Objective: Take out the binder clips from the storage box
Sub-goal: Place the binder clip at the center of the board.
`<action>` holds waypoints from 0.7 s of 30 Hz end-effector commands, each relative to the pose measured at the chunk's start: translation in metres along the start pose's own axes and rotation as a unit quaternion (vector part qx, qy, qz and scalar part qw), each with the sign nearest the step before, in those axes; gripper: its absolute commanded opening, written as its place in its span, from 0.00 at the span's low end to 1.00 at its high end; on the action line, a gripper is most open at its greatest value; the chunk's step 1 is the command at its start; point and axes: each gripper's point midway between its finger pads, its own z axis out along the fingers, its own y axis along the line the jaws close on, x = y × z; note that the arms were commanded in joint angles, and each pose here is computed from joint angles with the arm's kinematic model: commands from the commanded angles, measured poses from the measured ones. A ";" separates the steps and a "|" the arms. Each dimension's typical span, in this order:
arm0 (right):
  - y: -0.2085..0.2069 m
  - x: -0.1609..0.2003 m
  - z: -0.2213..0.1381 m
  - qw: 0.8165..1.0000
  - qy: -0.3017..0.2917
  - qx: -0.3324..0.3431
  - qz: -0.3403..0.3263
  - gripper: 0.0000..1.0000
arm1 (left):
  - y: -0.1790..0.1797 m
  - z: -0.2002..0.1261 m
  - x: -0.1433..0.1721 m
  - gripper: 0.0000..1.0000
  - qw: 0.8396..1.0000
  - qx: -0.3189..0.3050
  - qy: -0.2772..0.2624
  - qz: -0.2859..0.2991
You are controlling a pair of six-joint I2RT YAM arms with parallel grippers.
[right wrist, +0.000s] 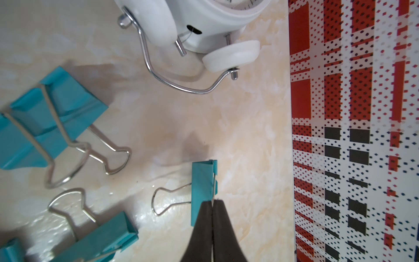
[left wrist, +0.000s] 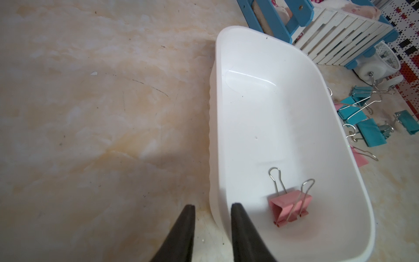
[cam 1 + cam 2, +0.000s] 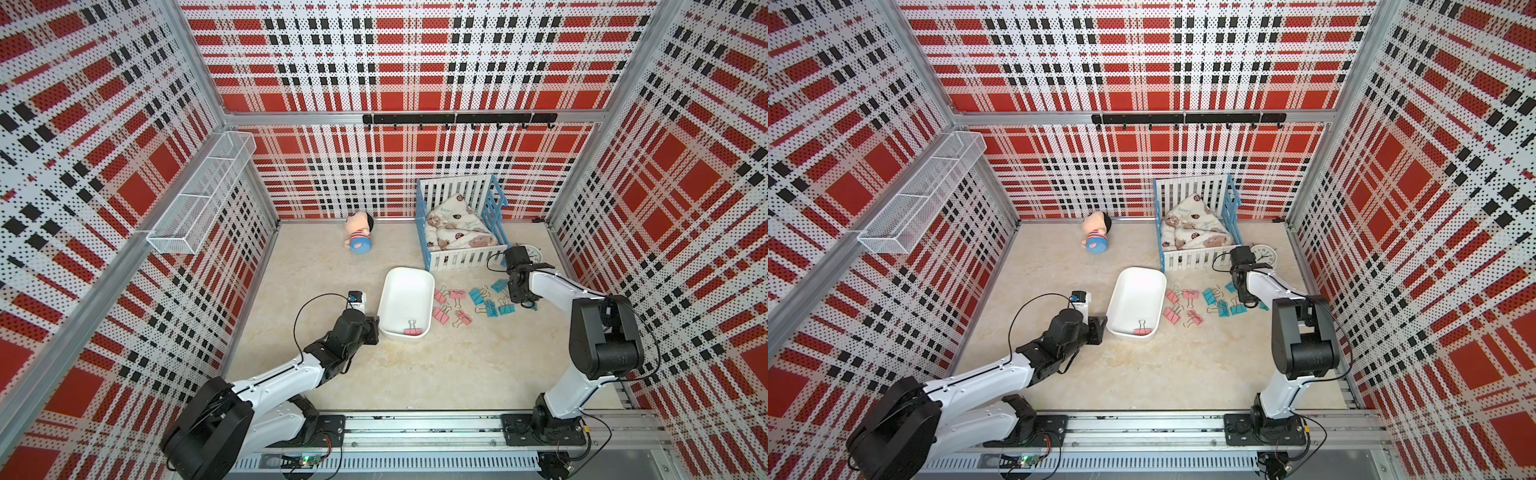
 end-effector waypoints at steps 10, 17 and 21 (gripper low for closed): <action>0.019 0.007 0.011 1.000 0.008 0.010 -0.020 0.16 | 0.003 -0.001 0.002 0.34 1.000 -0.006 0.002 0.008; 0.020 -0.005 -0.005 1.000 -0.012 0.003 -0.019 0.27 | 0.001 -0.001 -0.001 0.34 1.000 -0.006 0.000 0.008; 0.017 -0.017 -0.026 0.999 -0.031 0.005 -0.020 0.30 | 0.001 -0.001 -0.002 0.35 1.000 -0.007 0.000 0.007</action>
